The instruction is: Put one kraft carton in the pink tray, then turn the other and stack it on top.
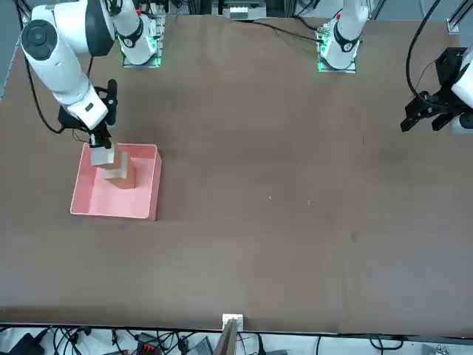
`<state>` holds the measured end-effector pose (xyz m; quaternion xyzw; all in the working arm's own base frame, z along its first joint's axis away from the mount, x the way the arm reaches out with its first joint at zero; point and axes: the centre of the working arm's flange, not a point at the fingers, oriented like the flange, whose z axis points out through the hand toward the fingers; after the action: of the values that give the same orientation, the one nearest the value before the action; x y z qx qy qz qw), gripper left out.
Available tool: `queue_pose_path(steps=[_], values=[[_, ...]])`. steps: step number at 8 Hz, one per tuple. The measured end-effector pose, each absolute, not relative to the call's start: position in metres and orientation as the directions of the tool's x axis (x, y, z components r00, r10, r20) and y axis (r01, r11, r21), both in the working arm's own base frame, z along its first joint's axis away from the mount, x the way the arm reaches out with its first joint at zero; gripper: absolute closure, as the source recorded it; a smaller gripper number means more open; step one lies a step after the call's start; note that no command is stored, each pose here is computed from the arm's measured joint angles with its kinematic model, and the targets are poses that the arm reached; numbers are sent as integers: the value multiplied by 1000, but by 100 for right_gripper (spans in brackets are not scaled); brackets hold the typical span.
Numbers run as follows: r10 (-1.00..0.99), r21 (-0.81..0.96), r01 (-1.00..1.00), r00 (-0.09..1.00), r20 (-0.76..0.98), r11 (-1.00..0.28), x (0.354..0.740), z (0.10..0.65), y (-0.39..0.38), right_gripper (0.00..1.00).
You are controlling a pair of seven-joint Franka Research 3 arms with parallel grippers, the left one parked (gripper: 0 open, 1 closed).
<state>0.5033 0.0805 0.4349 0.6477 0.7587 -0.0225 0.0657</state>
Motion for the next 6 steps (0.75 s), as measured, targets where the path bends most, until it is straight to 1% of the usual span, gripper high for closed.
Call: queue_pose_path(steps=[6], values=[[980,73,983,-156,-122,166,501,413,75,98]])
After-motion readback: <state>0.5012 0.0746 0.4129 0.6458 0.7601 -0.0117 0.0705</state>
